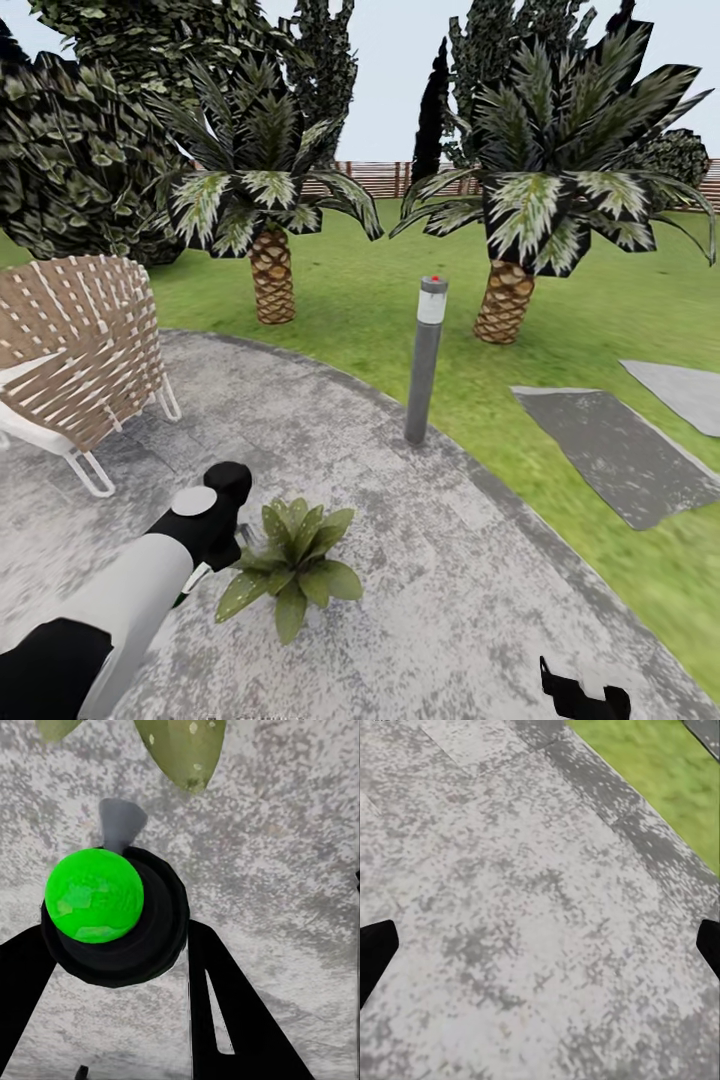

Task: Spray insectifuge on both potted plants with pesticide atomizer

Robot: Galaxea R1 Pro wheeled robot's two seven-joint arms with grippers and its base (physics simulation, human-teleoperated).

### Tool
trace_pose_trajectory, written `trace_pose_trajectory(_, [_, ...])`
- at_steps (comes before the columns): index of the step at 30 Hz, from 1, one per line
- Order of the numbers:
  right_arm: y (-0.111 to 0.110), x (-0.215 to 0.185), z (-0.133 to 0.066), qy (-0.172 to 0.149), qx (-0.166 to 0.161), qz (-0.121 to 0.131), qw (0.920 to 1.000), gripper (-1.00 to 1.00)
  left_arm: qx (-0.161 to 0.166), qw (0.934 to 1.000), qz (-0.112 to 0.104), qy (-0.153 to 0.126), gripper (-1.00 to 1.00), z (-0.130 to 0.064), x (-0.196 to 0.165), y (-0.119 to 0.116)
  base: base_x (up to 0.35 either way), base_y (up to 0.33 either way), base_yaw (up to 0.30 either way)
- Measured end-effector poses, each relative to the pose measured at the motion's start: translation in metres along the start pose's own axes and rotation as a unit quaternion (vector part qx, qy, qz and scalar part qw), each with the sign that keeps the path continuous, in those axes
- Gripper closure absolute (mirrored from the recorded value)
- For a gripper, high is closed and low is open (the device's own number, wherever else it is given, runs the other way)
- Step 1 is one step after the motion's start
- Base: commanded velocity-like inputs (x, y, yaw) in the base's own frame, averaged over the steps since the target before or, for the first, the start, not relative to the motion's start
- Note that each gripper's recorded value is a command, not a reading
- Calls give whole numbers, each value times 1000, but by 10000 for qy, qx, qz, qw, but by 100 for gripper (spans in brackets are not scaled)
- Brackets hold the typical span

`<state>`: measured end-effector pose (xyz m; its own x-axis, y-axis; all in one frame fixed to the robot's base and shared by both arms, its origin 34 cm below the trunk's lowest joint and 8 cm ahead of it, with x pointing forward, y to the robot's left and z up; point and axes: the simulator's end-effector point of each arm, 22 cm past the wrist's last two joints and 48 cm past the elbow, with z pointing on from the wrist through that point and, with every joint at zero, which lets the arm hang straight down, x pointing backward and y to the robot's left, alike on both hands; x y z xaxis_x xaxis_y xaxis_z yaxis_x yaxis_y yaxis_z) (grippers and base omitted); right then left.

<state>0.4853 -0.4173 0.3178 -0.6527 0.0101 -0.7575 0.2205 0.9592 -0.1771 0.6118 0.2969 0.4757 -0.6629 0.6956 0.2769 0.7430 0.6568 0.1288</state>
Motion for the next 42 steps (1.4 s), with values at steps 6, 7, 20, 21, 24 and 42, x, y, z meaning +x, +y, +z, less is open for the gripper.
trace_pose_trajectory(6, [0, 0, 0, 0, -5, -3, 10000, -100, -32, 9999, -38, -109, 100, -12, -9, 5, 0, 0, 234])
trace_pose_trajectory(7, [0, 0, 0, 1, -5, -1, 10000, -100, -37, 9999, -41, -121, 100, -13, -10, 6, 0, -9, 40])
trace_pose_trajectory(20, [0, 0, 0, -3, -5, -4, 10000, -100, -1, 10000, -15, -60, 100, -8, -6, 2, 25, -235, 136])
trace_pose_trajectory(21, [0, 0, 0, -4, -5, -4, 10000, -100, -4, 10000, -15, -62, 100, -8, -7, 3, 126, -269, 275])
trace_pose_trajectory(24, [0, 0, 0, -2, -1, -1, 10000, -100, -21, 10000, -21, -72, 100, -9, -7, 4, 68, -205, 277])
trace_pose_trajectory(42, [0, 0, 0, 0, -5, 0, 10000, -100, 17, 10000, 13, -35, 100, -6, -6, 0, 2, -8, 161])
